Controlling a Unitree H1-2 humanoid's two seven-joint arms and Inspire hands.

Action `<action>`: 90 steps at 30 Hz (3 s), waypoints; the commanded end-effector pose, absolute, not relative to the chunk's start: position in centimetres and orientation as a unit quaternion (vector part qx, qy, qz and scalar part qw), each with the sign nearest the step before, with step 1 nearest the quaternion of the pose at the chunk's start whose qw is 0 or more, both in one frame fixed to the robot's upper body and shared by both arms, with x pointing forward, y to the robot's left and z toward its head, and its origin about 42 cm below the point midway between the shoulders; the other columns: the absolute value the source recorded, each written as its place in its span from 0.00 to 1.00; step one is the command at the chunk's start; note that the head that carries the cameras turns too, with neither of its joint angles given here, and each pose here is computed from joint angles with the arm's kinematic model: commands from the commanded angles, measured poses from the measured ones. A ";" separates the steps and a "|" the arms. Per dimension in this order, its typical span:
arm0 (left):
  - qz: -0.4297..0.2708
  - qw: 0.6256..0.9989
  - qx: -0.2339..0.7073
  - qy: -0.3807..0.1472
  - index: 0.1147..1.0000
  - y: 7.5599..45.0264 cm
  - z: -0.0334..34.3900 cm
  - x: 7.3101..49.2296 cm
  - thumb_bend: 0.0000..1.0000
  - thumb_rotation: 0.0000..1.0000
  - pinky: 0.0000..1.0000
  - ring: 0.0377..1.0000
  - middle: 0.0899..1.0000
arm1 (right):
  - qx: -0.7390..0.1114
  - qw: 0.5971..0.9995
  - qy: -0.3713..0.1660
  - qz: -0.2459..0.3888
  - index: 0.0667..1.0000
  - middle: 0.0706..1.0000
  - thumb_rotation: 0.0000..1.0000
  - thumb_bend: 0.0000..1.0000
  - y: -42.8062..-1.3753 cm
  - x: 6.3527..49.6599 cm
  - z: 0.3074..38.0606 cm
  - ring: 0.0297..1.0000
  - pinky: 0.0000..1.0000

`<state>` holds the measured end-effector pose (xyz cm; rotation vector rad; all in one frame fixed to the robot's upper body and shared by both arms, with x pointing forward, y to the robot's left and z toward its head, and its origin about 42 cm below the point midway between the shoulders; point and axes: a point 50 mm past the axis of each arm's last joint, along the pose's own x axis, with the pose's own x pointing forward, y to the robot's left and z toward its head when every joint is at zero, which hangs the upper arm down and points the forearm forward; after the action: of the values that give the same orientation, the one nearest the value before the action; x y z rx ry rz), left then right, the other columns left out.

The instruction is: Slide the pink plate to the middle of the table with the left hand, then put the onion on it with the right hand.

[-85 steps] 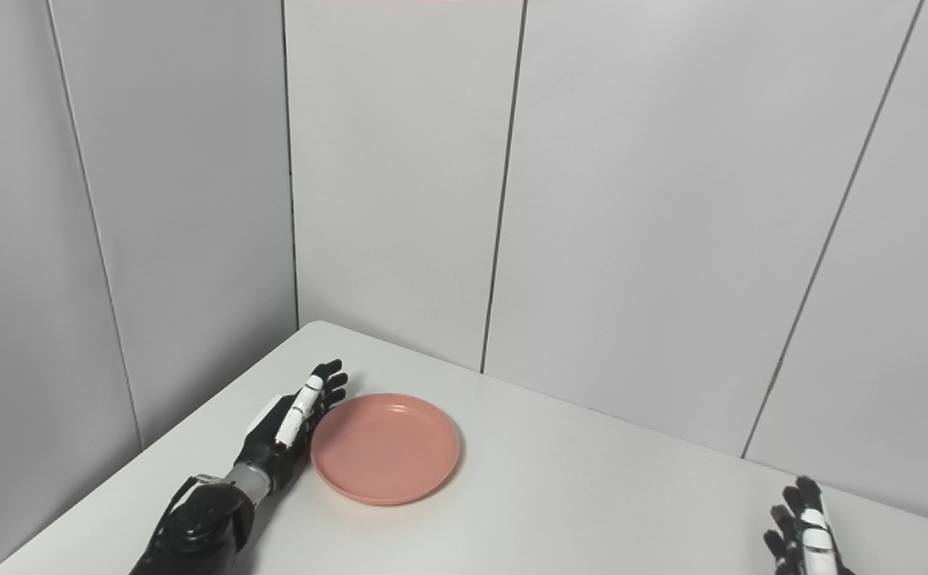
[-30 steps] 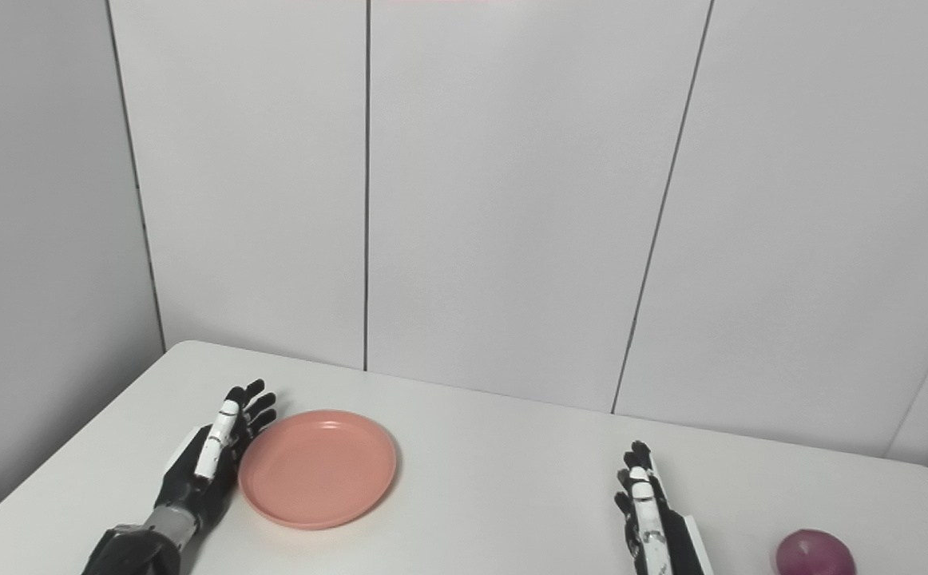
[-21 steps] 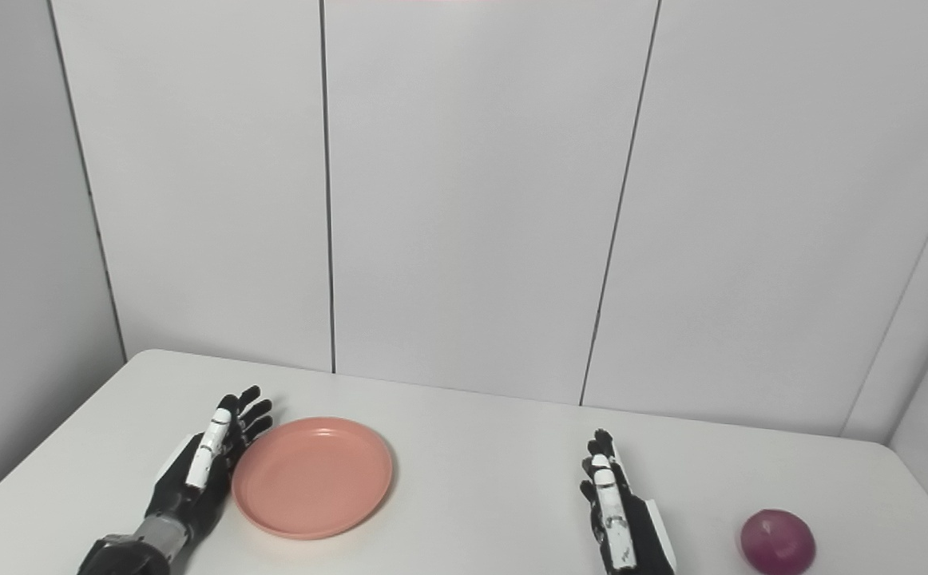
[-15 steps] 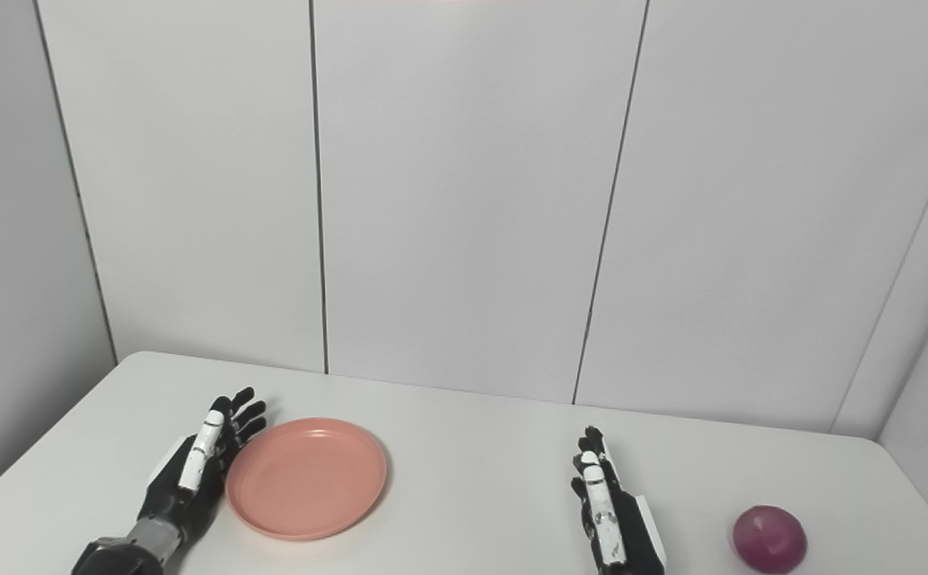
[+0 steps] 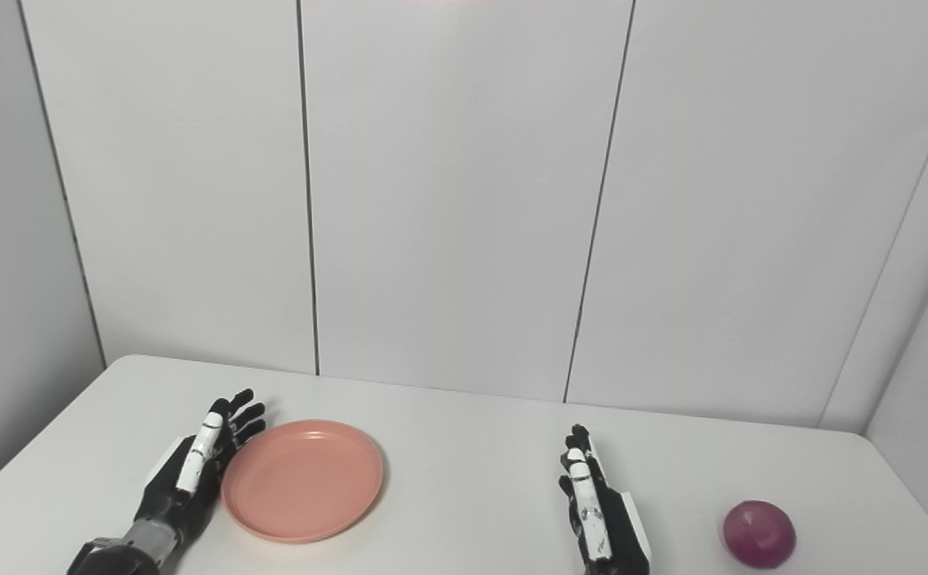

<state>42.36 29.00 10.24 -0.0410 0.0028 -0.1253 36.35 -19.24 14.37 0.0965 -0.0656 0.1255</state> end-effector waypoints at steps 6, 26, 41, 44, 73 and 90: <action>-0.107 0.993 -0.052 -0.006 0.94 24.6 11.0 43.3 0.62 1.00 0.93 0.95 0.95 | 0.056 0.990 -0.104 0.071 1.00 1.00 0.98 0.41 -18.7 37.5 17.4 1.00 1.00; -0.137 0.988 -0.065 0.004 0.94 21.4 11.9 42.3 0.62 1.00 0.94 0.95 0.95 | 0.057 0.990 -0.105 0.068 1.00 1.00 0.98 0.41 -18.5 37.5 17.8 1.00 1.00; -0.148 0.987 -0.065 0.006 0.94 19.5 11.8 41.8 0.62 1.00 0.94 0.95 0.95 | 0.060 0.990 -0.105 0.066 1.00 1.00 0.98 0.42 -18.6 37.5 18.1 1.00 1.00; -0.143 0.987 -0.075 0.001 0.93 19.0 12.0 41.8 0.62 1.00 0.93 0.95 0.94 | 0.059 0.990 -0.107 0.067 1.00 1.00 0.98 0.42 -18.6 37.5 18.2 1.00 1.00; -0.167 0.983 -0.075 -0.011 0.96 15.2 13.9 41.8 0.64 1.00 0.98 0.97 0.97 | 0.049 0.990 -0.111 0.069 1.00 1.00 0.97 0.45 -18.9 38.0 18.7 1.00 1.00; -0.160 0.984 -0.078 -0.012 0.97 14.1 14.0 41.5 0.65 1.00 0.99 0.97 0.97 | 0.041 0.991 -0.105 0.068 1.00 1.00 0.99 0.46 -18.8 37.9 18.9 1.00 1.00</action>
<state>40.56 15.05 11.78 -0.1604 0.0595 -0.3058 37.10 -19.15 16.39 0.0869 -0.1259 0.1190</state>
